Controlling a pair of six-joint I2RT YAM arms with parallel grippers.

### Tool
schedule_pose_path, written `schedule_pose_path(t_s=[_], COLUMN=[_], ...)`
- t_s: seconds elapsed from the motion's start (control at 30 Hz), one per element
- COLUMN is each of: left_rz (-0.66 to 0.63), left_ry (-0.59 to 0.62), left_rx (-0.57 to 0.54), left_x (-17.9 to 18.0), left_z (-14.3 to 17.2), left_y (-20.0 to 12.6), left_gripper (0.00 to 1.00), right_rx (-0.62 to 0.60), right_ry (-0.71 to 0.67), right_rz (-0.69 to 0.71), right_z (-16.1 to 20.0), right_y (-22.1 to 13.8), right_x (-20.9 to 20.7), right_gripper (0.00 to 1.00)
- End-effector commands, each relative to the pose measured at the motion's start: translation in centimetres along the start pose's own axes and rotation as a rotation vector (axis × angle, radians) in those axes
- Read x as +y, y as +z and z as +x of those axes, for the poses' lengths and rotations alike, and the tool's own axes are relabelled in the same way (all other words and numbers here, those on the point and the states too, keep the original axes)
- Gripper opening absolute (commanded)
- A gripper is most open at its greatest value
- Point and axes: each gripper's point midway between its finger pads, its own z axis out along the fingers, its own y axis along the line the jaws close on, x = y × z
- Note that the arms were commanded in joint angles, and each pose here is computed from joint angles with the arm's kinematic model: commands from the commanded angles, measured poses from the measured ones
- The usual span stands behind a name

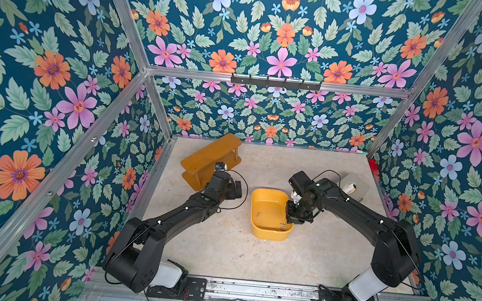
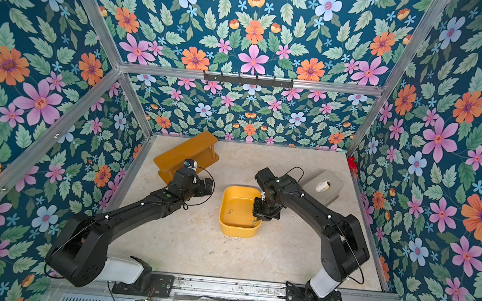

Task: Take out the screws from the storage box
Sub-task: Place the storage box at the center of the board.

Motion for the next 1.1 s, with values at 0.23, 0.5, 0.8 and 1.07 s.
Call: schedule_pose_path(t_s=[0.23, 0.5, 0.8, 1.07], left_rz=[0.091, 0.147, 0.164, 0.14], left_ry=[-0.005, -0.015, 0.026, 0.04], left_rx=[0.065, 0.069, 0.08, 0.081], left_x=[-3.2, -4.9, -6.7, -6.3], left_z=[3.6, 6.9, 9.0, 9.5], left_y=[0.0, -0.3, -1.1, -1.2], left_gripper=[0.99, 0.99, 0.96, 0.95], right_rx=[-0.042, -0.219, -0.27, -0.283], right_ry=[0.057, -0.03, -0.099, -0.103], right_rz=[0.115, 0.238, 0.309, 0.251], right_z=[2.7, 2.5, 2.7, 3.1], right_y=[2.0, 3.4, 4.7, 5.1], right_x=[-3.2, -3.8, -4.4, -4.0], right_gripper=[0.0, 0.02, 0.1, 0.3])
